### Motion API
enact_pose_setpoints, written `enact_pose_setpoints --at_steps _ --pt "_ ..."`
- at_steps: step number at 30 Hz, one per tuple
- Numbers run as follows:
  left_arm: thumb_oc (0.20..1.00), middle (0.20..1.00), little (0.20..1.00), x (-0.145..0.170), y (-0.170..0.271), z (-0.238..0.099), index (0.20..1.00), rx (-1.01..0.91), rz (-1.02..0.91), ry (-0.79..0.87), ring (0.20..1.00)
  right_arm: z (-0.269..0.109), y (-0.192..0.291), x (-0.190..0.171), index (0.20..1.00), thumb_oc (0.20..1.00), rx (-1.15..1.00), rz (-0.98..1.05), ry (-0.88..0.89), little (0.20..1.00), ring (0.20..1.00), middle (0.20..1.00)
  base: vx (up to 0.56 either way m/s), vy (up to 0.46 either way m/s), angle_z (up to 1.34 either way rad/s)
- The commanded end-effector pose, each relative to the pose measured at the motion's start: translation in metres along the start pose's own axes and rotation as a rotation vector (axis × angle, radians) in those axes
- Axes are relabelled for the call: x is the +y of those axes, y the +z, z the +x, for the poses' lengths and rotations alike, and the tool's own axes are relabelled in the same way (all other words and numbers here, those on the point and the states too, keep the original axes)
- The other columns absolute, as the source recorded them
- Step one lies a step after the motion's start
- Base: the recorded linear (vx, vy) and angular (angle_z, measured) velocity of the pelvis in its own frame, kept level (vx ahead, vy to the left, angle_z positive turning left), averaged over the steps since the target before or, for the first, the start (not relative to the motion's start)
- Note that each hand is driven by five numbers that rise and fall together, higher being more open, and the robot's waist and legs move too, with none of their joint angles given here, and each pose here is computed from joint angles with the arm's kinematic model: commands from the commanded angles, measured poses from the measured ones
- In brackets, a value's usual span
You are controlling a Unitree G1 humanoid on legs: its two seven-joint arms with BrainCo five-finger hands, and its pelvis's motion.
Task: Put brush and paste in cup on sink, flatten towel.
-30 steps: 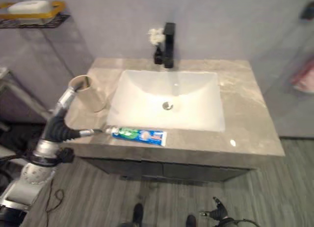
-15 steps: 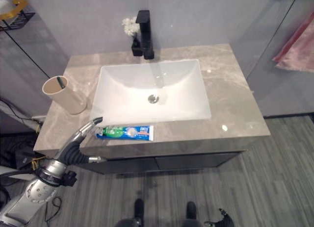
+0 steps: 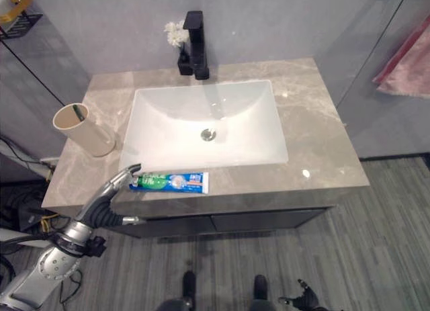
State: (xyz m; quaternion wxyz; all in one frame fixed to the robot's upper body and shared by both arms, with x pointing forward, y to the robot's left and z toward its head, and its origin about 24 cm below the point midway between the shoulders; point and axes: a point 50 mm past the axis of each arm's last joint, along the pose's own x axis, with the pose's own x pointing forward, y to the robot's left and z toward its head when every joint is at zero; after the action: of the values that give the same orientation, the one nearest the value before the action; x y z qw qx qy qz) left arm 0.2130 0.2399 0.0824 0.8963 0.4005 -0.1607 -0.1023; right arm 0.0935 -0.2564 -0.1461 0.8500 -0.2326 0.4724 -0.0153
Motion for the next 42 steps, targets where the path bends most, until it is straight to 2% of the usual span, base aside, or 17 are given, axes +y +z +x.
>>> enact_pose_setpoints --at_steps 1,14,27,28,31,32,34,38,42 --pt "1.0 1.0 1.0 0.02 0.008 0.015 1.0 -0.054 -0.062 0.096 1.0 0.002 0.003 -0.003 1.0 1.0 -0.004 0.006 -0.004 1.0 1.0 1.0 0.0 0.0 0.0" --pt "1.0 1.0 1.0 0.024 0.006 0.021 1.0 -0.041 -0.085 0.121 1.0 0.004 0.006 -0.002 1.0 1.0 0.01 0.037 -0.007 1.0 1.0 1.0 0.0 0.001 -0.01" --pt "1.0 1.0 1.0 0.013 0.008 0.025 1.0 -0.037 -0.141 0.08 1.0 0.006 0.011 -0.013 1.0 1.0 0.001 0.069 -0.056 1.0 1.0 1.0 0.0 -0.002 0.0" --pt "0.912 0.912 0.912 0.012 0.007 0.025 0.912 -0.035 -0.144 0.075 0.912 0.007 0.011 -0.013 1.0 1.0 0.001 0.07 -0.058 1.0 1.0 1.0 0.03 -0.007 0.01" --pt "0.865 0.865 0.865 0.011 0.008 0.025 0.865 -0.035 -0.117 0.058 0.865 0.007 0.012 -0.015 1.0 1.0 0.0 0.068 -0.067 1.0 1.0 1.0 0.01 -0.002 0.0" --pt "0.784 0.784 0.784 0.012 0.01 0.028 0.784 -0.059 -0.058 0.042 0.784 0.008 0.013 -0.016 1.0 1.0 -0.002 0.065 -0.072 1.0 1.0 1.0 0.0 0.0 0.0" --pt "0.699 0.699 0.699 0.015 0.019 0.031 0.699 -0.118 0.05 -0.013 0.699 0.009 0.017 -0.018 1.0 1.0 -0.014 0.07 -0.084 1.0 1.0 1.0 0.01 -0.008 0.02" --pt "0.633 0.633 0.633 0.013 0.021 0.032 0.633 -0.132 0.064 -0.037 0.633 0.01 0.022 -0.02 1.0 1.0 -0.03 0.062 -0.094 1.0 1.0 1.0 0.01 -0.011 0.03" --pt "0.671 0.671 0.671 0.012 0.022 0.033 0.671 -0.144 0.102 -0.057 0.671 0.012 0.028 -0.025 1.0 1.0 -0.05 0.06 -0.109 1.0 1.0 1.0 0.0 0.0 0.0"
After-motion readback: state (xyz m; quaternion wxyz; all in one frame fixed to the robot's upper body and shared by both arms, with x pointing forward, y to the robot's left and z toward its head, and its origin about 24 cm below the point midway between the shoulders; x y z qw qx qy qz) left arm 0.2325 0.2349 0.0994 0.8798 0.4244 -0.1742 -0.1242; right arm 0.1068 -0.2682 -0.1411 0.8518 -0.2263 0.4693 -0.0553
